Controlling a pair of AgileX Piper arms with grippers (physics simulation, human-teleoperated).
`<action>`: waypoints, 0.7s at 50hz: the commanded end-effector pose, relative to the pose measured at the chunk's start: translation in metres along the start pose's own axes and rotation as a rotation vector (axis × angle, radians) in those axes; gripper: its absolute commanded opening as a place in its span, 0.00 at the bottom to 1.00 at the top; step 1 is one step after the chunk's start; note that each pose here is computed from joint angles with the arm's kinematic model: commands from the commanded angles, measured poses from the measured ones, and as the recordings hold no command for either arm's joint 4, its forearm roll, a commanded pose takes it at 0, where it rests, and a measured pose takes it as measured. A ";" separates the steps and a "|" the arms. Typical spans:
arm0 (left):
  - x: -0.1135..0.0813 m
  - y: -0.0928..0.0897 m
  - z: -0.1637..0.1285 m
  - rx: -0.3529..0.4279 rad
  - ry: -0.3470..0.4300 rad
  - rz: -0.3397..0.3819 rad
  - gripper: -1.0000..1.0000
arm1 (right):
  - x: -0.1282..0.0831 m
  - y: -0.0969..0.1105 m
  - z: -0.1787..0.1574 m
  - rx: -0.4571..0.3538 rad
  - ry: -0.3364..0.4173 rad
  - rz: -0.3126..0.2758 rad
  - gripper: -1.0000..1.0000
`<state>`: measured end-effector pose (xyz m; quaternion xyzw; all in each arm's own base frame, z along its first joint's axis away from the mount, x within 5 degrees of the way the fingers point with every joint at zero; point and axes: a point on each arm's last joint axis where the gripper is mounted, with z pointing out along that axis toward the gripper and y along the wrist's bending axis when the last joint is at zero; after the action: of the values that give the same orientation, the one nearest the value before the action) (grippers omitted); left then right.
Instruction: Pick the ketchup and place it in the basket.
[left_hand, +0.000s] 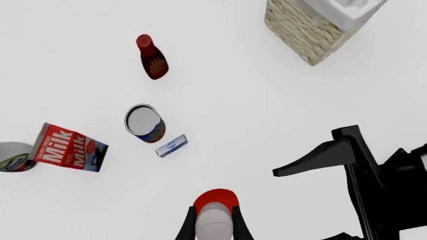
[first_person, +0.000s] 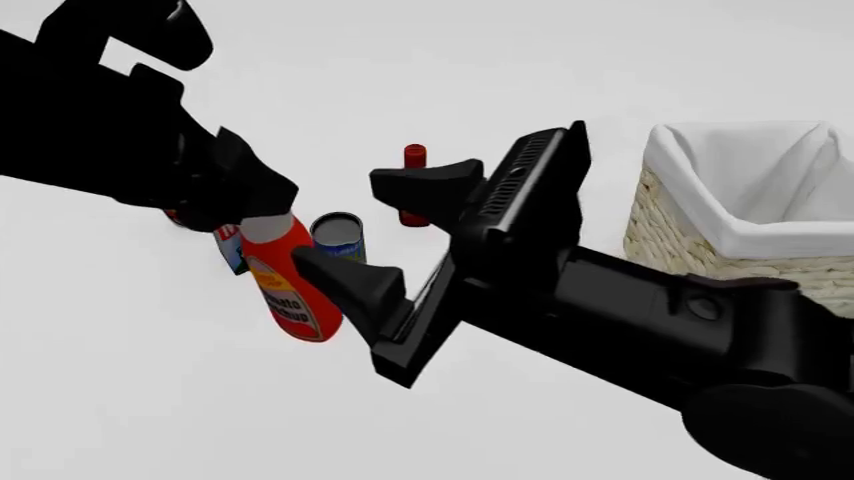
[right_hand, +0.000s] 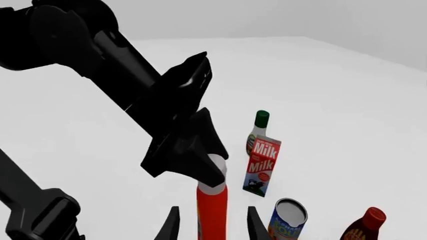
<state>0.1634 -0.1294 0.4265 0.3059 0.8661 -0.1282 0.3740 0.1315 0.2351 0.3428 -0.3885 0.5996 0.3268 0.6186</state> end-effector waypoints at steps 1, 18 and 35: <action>-0.002 -0.004 -0.008 0.013 -0.014 0.012 0.00 | 0.003 0.000 0.004 0.002 0.003 -0.001 1.00; -0.003 -0.011 -0.014 0.038 -0.016 0.008 0.00 | 0.004 0.001 0.013 -0.004 0.004 0.006 1.00; -0.005 -0.016 -0.019 0.061 -0.020 0.005 0.00 | 0.012 0.002 0.019 -0.005 0.005 0.027 1.00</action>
<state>0.1487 -0.1349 0.4384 0.3122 0.8615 -0.1518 0.3704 0.1379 0.2488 0.3354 -0.3854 0.6032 0.3325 0.6141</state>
